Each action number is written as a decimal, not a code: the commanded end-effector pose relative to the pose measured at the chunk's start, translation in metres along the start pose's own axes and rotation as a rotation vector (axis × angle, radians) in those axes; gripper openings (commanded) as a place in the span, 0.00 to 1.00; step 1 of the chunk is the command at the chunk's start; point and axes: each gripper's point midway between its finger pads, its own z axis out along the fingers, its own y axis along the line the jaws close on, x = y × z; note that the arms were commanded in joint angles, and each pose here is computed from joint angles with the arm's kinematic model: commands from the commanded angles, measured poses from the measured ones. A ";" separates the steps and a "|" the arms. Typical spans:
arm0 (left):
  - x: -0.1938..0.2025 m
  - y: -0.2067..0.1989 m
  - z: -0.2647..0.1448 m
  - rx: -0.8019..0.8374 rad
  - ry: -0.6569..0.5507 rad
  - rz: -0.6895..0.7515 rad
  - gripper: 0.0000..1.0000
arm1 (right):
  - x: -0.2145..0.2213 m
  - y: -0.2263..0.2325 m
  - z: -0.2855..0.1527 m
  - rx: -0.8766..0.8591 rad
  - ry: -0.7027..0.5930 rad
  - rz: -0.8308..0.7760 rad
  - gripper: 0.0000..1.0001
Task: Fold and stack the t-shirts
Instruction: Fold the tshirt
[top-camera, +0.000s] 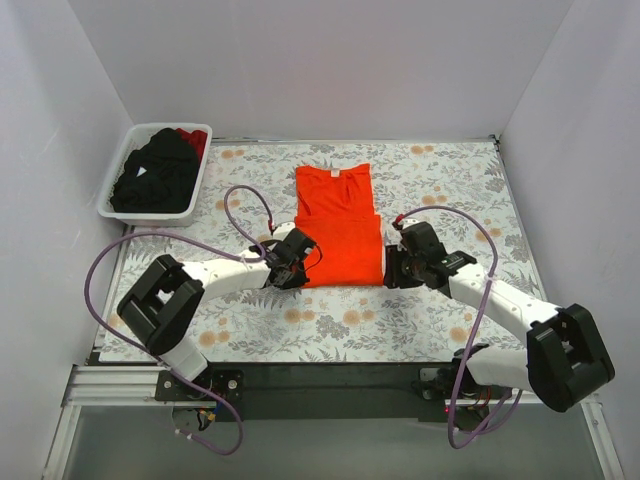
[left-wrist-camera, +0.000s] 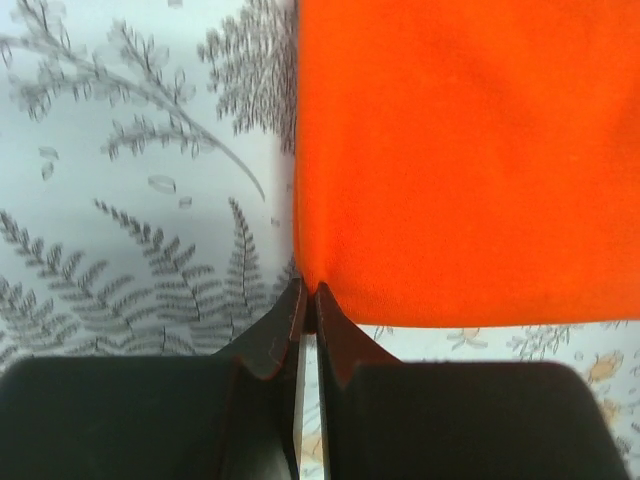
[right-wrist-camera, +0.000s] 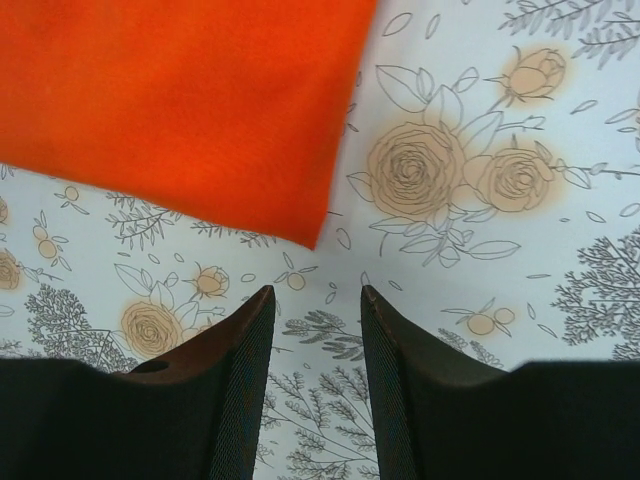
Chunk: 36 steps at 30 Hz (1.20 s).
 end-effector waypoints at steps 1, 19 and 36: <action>0.062 0.040 -0.010 -0.104 0.173 0.039 0.00 | -0.015 0.018 0.002 -0.019 -0.018 -0.006 0.47; 0.069 0.044 -0.026 -0.059 0.168 0.005 0.00 | 0.026 0.025 0.029 0.063 0.104 -0.028 0.46; 0.067 0.042 -0.028 -0.049 0.166 0.004 0.00 | 0.123 -0.013 0.030 0.276 0.367 -0.076 0.36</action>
